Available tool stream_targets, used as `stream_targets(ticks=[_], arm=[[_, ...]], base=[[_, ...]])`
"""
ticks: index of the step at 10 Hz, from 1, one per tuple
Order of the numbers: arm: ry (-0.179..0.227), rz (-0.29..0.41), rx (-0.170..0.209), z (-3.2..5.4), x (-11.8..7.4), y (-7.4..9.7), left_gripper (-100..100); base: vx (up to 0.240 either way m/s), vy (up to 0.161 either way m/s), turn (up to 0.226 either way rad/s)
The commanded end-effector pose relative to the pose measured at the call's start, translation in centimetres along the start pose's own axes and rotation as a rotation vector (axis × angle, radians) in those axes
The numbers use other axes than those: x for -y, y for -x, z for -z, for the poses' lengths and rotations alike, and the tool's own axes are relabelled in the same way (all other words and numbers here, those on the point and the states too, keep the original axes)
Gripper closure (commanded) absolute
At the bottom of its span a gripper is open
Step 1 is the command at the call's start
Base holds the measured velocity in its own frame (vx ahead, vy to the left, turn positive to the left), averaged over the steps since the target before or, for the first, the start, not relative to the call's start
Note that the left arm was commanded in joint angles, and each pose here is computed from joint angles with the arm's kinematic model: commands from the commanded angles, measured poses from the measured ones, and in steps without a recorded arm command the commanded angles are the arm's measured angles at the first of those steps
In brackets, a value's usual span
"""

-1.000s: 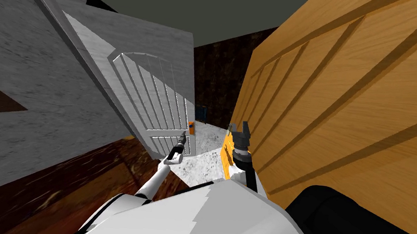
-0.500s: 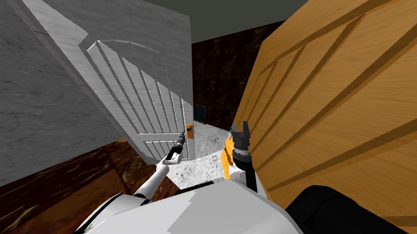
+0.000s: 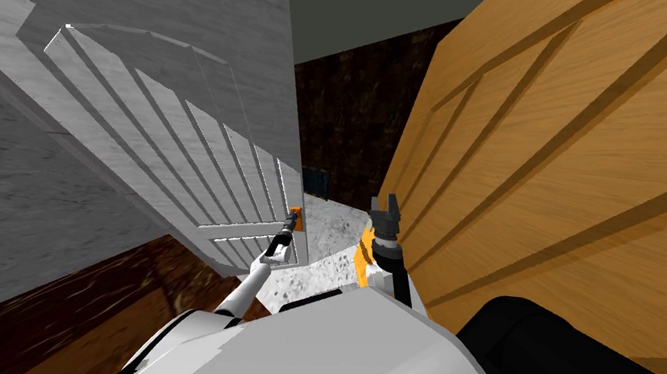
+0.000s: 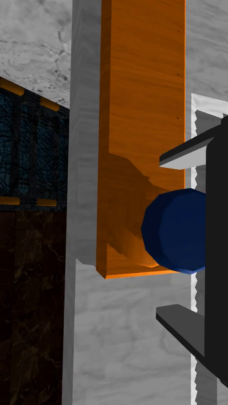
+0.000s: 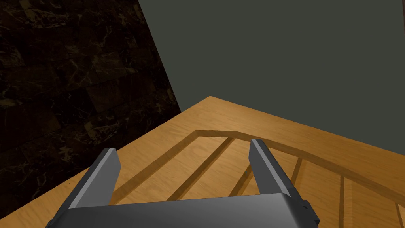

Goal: Push the door open

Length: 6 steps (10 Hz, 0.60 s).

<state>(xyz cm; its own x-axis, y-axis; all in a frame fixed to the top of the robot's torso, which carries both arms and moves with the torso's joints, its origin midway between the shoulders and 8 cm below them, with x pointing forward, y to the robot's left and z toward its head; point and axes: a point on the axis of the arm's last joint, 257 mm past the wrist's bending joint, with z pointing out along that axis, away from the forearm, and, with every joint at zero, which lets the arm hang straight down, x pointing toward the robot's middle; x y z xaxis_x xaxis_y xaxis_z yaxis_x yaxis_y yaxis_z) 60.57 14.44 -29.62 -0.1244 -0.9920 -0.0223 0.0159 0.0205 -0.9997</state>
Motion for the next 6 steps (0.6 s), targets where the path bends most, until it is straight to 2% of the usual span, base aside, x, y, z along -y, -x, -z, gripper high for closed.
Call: stream_targets(ticks=[1,2,6], arm=[[0.0,0.0,0.0,0.0,0.0,0.0,-100],[0.0,0.0,0.0,0.0,0.0,0.0,100],[0.0,0.0,0.0,0.0,0.0,0.0,100]], base=[[0.093,-0.011,-0.002],[-0.01,0.001,0.008],[-0.023,0.003,-0.002]])
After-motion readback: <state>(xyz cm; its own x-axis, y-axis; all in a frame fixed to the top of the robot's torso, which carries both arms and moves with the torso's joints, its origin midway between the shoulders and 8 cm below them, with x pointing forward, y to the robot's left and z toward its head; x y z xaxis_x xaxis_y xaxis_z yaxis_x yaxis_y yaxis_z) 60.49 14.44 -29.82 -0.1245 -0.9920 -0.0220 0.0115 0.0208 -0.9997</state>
